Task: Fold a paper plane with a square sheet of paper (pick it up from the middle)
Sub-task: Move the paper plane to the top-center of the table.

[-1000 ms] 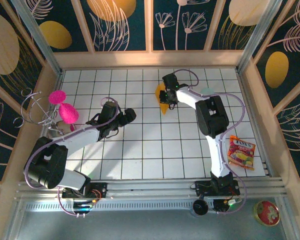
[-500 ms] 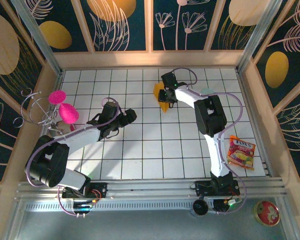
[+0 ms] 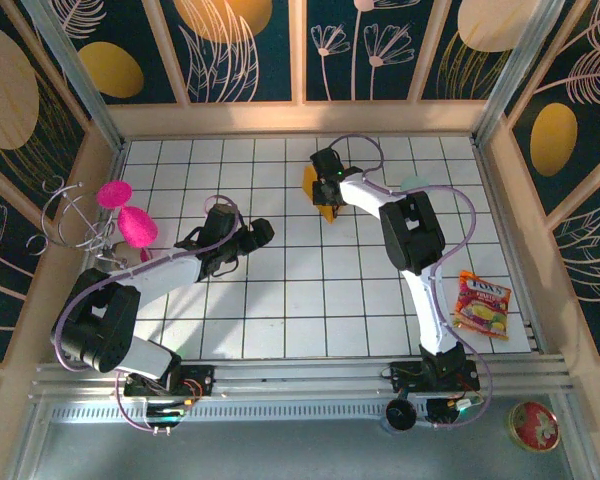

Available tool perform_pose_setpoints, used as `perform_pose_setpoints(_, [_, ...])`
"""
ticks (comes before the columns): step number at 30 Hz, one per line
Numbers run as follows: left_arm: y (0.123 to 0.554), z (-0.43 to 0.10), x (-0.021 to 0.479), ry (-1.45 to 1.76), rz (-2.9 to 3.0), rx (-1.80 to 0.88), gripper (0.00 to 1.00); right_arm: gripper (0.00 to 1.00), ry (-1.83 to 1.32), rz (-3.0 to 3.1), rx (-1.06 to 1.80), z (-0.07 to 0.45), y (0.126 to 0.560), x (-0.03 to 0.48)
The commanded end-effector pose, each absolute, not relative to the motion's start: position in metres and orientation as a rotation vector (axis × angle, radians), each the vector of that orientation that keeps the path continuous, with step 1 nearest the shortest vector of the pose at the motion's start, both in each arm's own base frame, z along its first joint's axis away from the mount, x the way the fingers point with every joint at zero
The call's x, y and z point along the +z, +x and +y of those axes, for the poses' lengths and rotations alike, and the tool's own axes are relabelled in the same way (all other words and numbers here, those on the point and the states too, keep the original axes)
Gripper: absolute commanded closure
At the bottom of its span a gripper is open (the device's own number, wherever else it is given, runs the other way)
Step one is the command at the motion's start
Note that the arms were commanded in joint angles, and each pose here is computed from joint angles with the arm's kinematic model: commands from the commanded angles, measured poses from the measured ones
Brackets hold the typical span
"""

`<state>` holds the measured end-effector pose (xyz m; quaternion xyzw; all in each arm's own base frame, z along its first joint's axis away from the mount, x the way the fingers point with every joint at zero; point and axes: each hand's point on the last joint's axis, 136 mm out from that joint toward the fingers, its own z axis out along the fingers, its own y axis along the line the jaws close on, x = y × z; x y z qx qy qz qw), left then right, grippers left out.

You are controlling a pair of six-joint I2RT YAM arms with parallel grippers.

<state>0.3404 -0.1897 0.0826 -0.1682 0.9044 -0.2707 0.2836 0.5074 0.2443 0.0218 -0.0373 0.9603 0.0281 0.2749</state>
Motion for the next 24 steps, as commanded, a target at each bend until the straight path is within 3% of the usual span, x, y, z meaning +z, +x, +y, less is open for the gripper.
perform_pose_setpoints(1, [0.339,-0.189,0.077,-0.438,2.43,-0.728,0.06,0.49,-0.157,2.725,-0.056,0.229,0.481,-0.029])
perform_pose_setpoints(7, [0.342,-0.188,0.086,-0.434,2.411,-0.728,0.06,0.49,-0.153,2.662,-0.02,0.235,0.493,0.003])
perform_pose_setpoints(15, [0.36,-0.175,0.13,-0.408,2.279,-0.638,0.05,0.42,-0.054,2.422,0.098,0.235,0.51,0.126])
perform_pose_setpoints(24, [0.367,-0.117,0.189,-0.435,2.008,-0.347,0.04,0.31,0.095,2.165,0.161,0.187,0.477,0.22])
